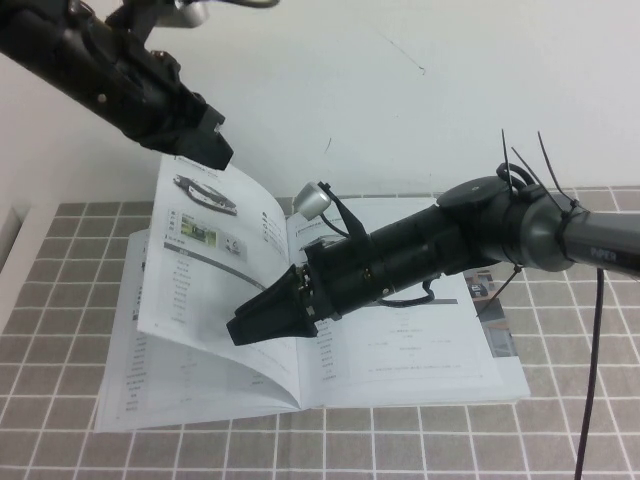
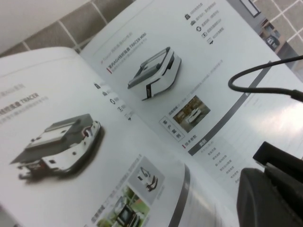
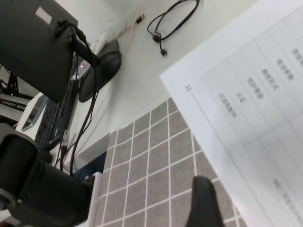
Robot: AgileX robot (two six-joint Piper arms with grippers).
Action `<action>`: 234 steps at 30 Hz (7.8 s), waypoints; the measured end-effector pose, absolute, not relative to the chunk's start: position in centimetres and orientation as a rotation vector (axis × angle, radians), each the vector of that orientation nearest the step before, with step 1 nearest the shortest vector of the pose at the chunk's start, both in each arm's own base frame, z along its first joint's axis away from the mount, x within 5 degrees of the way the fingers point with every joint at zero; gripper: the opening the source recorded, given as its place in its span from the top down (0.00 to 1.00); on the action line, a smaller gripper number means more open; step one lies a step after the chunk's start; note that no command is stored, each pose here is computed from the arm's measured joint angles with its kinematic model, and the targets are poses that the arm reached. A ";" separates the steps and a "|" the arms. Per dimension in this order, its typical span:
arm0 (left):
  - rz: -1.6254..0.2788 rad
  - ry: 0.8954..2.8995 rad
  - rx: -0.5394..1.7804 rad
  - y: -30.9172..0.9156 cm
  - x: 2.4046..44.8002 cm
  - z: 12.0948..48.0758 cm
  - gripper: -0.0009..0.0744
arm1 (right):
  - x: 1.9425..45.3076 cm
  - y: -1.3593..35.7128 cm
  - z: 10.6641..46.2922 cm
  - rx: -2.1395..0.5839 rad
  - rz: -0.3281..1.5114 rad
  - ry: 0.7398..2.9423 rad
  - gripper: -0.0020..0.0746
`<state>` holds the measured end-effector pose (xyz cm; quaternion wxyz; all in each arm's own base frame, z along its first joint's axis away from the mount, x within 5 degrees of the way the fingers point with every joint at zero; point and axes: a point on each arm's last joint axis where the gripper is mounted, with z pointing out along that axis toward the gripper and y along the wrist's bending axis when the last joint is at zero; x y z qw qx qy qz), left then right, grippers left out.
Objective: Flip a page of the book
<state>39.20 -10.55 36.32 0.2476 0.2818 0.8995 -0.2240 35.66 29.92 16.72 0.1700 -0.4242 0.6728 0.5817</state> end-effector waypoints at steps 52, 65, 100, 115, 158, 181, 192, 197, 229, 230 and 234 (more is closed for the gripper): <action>-0.647 2.700 0.680 -10.7 43.0 26.7 0.99 | 39.8 18.8 25.8 -1.049 0.592 2.386 0.97; -0.466 2.312 0.736 -8.3 29.4 44.2 0.99 | 30.0 14.4 42.8 -1.029 0.460 2.074 0.97; -0.316 1.806 0.289 -3.0 6.2 29.9 0.99 | 9.7 4.1 29.4 -0.551 0.141 1.676 0.97; -0.303 1.891 0.240 -2.8 7.1 25.0 0.99 | 9.1 3.8 21.5 -0.590 0.136 1.884 0.98; -0.030 1.832 0.191 -0.8 5.2 17.6 0.99 | 7.3 3.7 16.9 -0.696 0.184 2.117 0.98; -0.025 1.833 0.203 -0.8 5.2 17.6 0.99 | 7.2 3.7 17.0 -0.693 0.185 2.107 0.98; -0.024 1.835 0.204 -0.8 5.2 17.6 0.99 | 5.4 1.6 18.9 -0.367 0.006 1.888 0.98; -0.024 1.835 0.204 -0.8 5.2 17.6 0.99 | 4.9 1.1 19.3 -0.280 -0.065 1.822 0.98; -0.024 1.833 0.205 -0.8 5.2 17.6 0.99 | 5.0 -0.8 17.0 0.084 -0.123 1.916 0.98; -0.024 1.833 0.205 -0.8 5.2 17.6 0.99 | 5.0 -0.8 17.0 0.084 -0.125 1.915 0.98; -0.024 1.833 0.205 -0.8 5.2 17.6 0.99 | 5.0 -0.9 17.0 0.082 -0.129 1.913 0.98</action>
